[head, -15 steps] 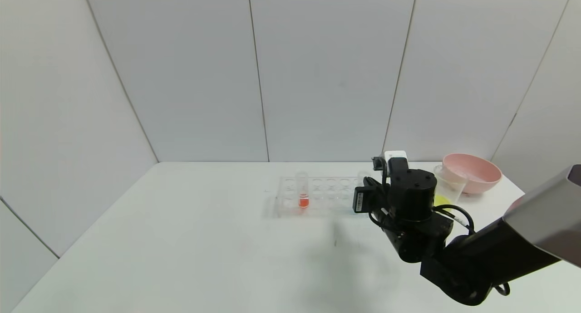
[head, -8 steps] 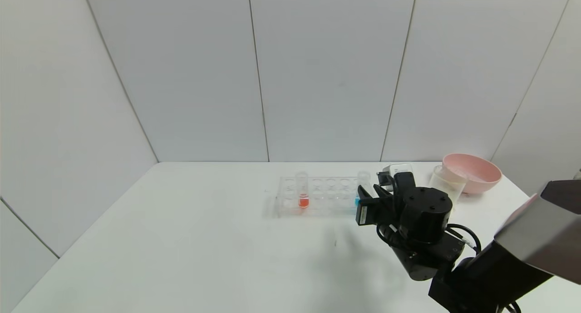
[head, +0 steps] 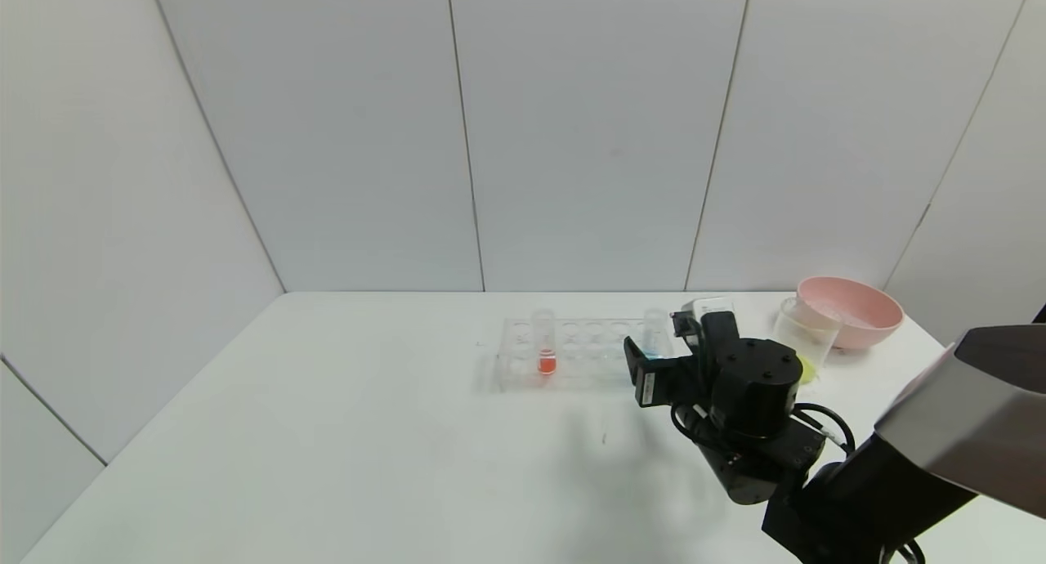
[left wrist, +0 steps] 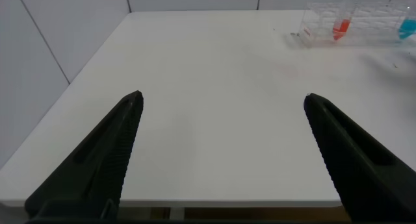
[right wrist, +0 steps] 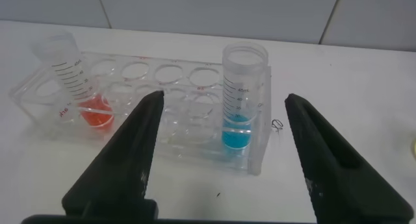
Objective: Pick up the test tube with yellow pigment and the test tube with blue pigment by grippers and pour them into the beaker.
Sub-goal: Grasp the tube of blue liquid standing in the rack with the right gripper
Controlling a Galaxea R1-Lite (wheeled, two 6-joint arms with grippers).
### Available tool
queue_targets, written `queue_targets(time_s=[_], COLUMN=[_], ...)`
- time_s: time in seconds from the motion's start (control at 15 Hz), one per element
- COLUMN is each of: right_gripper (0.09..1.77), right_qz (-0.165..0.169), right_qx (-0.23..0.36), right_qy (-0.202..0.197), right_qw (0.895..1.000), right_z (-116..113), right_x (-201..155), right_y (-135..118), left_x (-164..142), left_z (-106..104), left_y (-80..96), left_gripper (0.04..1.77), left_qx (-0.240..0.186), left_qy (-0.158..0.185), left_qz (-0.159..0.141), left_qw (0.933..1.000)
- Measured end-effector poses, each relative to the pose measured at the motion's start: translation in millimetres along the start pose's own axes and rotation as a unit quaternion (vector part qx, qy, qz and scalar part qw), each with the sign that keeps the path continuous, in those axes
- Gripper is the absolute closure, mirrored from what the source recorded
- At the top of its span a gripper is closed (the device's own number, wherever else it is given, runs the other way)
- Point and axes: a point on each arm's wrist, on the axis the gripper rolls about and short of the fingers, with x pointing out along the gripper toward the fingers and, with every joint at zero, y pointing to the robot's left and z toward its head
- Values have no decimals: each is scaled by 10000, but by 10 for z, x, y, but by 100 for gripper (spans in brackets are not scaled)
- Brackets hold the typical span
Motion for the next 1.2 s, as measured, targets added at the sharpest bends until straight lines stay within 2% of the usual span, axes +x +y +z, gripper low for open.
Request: queue_targets(time_s=[0.6,1.2], right_gripper=[26,18], right_qz=[-76,-340], right_qx=[-40,-37], right_qy=[92,124], right_qw=[9999,9993], right_z=[-20,-67], right_x=[48,455], right_y=[-28,-111], left_x=[0,0], left_z=[0,0], left_y=[0,0], left_gripper=[5,5], left_qx=[0,2], left_qy=[0,0], left_qz=[-4,-4], left_qw=[10000,10000])
